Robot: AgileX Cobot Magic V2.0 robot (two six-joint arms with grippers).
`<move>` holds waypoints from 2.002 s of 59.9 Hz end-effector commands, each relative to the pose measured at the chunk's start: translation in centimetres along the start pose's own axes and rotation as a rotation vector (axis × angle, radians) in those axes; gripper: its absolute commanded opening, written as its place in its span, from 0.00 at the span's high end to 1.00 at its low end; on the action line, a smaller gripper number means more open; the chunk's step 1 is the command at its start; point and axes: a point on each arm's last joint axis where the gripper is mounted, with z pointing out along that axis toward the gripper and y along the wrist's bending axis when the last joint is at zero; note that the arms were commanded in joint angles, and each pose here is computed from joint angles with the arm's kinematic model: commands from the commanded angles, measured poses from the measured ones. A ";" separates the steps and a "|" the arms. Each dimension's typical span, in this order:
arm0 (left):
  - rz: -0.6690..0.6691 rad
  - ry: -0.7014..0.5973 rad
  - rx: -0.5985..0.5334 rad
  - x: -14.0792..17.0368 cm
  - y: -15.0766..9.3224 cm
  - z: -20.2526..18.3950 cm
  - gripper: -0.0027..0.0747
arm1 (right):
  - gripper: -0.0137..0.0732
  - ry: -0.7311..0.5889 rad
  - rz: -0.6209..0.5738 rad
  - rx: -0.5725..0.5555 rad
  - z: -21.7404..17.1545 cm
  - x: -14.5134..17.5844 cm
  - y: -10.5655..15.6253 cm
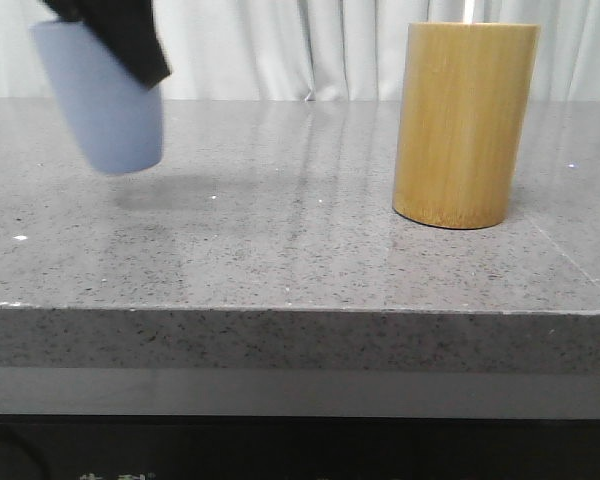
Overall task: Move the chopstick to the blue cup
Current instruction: 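Lift and carry the blue cup toward the bamboo holder, set it down, then open the left gripper and withdraw it from the blue cup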
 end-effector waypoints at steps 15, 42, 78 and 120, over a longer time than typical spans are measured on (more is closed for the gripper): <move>0.153 -0.107 0.082 -3.0 -6.4 -2.1 0.99 | 0.11 -0.097 -0.004 0.005 -0.2 -1.7 0.0; 0.205 -0.123 0.108 -4.2 -8.9 0.6 0.75 | 0.11 -0.090 -0.004 0.005 -0.2 -1.6 0.0; 0.168 -0.258 0.040 -1.0 -8.0 -9.3 0.57 | 0.11 -0.075 -0.004 0.004 -0.2 -1.5 0.0; -0.339 -0.364 -0.277 13.4 2.1 -13.0 0.99 | 0.11 -0.075 -0.004 0.004 -0.2 -1.5 0.0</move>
